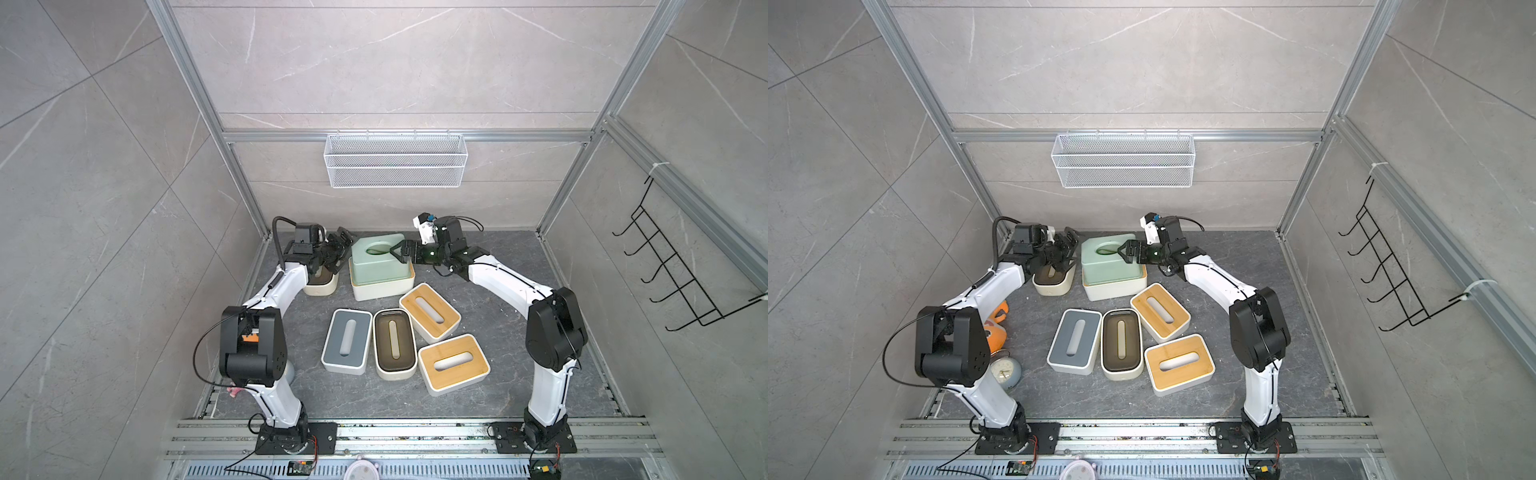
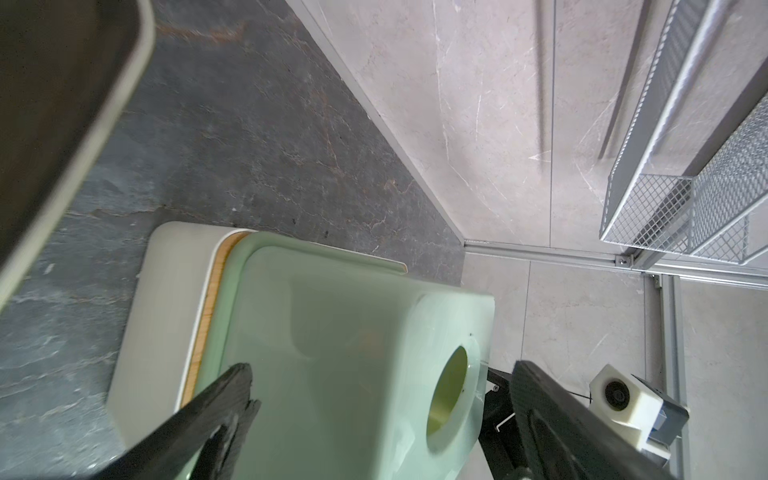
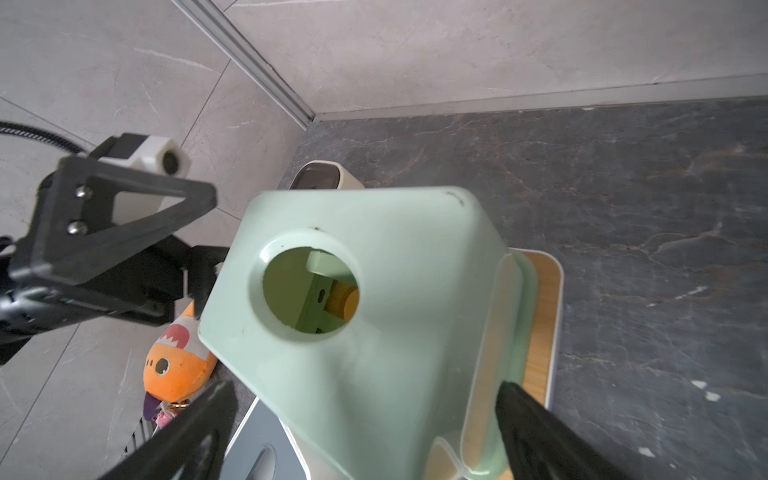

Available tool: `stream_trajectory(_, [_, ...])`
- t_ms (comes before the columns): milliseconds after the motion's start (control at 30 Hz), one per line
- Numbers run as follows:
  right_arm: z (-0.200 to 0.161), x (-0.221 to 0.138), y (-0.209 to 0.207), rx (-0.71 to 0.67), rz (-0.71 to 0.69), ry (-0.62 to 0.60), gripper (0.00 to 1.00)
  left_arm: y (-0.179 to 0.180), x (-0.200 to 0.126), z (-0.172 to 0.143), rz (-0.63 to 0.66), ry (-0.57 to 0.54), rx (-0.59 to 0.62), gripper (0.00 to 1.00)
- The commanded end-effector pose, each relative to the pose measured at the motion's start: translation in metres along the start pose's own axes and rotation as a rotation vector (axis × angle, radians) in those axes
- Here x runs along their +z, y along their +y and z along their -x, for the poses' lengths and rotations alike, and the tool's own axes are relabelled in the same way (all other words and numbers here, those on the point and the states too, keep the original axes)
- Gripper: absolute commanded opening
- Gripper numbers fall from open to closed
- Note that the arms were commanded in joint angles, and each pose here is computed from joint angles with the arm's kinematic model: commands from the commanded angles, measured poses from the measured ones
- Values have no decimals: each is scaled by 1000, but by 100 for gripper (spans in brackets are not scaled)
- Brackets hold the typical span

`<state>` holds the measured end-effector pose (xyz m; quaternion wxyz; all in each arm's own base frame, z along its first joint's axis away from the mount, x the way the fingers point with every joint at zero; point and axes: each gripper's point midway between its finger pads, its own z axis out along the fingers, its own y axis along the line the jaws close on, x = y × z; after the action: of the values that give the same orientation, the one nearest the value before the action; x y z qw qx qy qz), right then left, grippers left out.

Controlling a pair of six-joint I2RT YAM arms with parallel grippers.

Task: Stack the tissue boxes
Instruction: Adjust the tissue box on the tissue box, then move the tissue box to the center of the board.

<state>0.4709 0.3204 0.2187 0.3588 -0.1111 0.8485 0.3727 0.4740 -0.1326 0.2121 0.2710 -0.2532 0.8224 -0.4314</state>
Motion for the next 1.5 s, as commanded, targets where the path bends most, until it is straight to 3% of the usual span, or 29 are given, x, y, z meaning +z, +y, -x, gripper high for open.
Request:
stream_trajectory(0, [22, -33, -1, 36, -19, -75, 100, -6, -30, 5, -13, -71, 33, 97])
stream_trajectory(100, [20, -41, -17, 74, -60, -80, 100, 16, -34, -1, 22, -77, -8, 81])
stream_trajectory(167, [17, -43, -32, 119, -91, -77, 100, 29, -32, -3, 51, -71, -27, 58])
stream_trajectory(267, [11, -39, -49, 186, -94, -59, 100, 47, -23, -4, 98, -58, -53, 14])
stream_trajectory(333, [7, -34, -52, 216, -77, -43, 99, 57, -16, -2, 130, -58, -64, 0])
stream_trajectory(633, [-10, -9, -64, 293, -17, 17, 100, 89, 18, 12, 214, -35, -105, 0])
stream_trajectory(1100, [-14, 8, -71, 403, 77, 22, 100, 100, 53, 12, 167, 31, -148, 0])
stream_trajectory(1467, [-9, -9, -86, 447, 78, -32, 100, 96, 66, 4, 144, 61, -150, 0])
